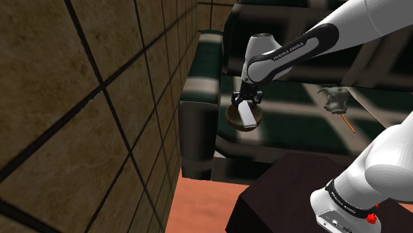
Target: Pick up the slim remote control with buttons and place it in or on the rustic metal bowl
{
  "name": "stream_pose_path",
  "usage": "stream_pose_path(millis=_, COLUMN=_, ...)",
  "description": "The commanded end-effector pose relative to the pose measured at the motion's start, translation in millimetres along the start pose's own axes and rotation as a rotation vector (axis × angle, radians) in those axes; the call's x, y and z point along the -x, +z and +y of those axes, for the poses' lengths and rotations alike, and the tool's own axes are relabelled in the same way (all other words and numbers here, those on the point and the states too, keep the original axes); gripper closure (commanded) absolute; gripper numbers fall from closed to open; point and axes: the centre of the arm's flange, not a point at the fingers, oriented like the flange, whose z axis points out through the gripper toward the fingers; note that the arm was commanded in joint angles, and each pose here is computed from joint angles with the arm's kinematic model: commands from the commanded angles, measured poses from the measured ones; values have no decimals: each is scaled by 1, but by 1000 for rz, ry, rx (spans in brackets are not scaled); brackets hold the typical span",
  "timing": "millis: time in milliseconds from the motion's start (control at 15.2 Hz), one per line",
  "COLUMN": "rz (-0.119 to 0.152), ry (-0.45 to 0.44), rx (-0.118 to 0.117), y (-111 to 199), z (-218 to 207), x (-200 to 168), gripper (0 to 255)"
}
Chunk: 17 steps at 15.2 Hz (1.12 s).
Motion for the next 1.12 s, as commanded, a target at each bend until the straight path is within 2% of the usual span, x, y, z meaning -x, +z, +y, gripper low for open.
stream_pose_path(millis=0, rz=-1, ry=0, rx=1, y=1, z=0, x=0, gripper=0)
stream_pose_path(millis=264, rz=-1, ry=0, rx=1, y=0, z=0, x=0, gripper=0)
stream_pose_path(millis=528, rz=-1, ry=0, rx=1, y=-50, z=0, x=0, gripper=0)
stream_pose_path(millis=1056, rz=-1, ry=0, rx=1, y=-50, z=0, x=0, gripper=0)
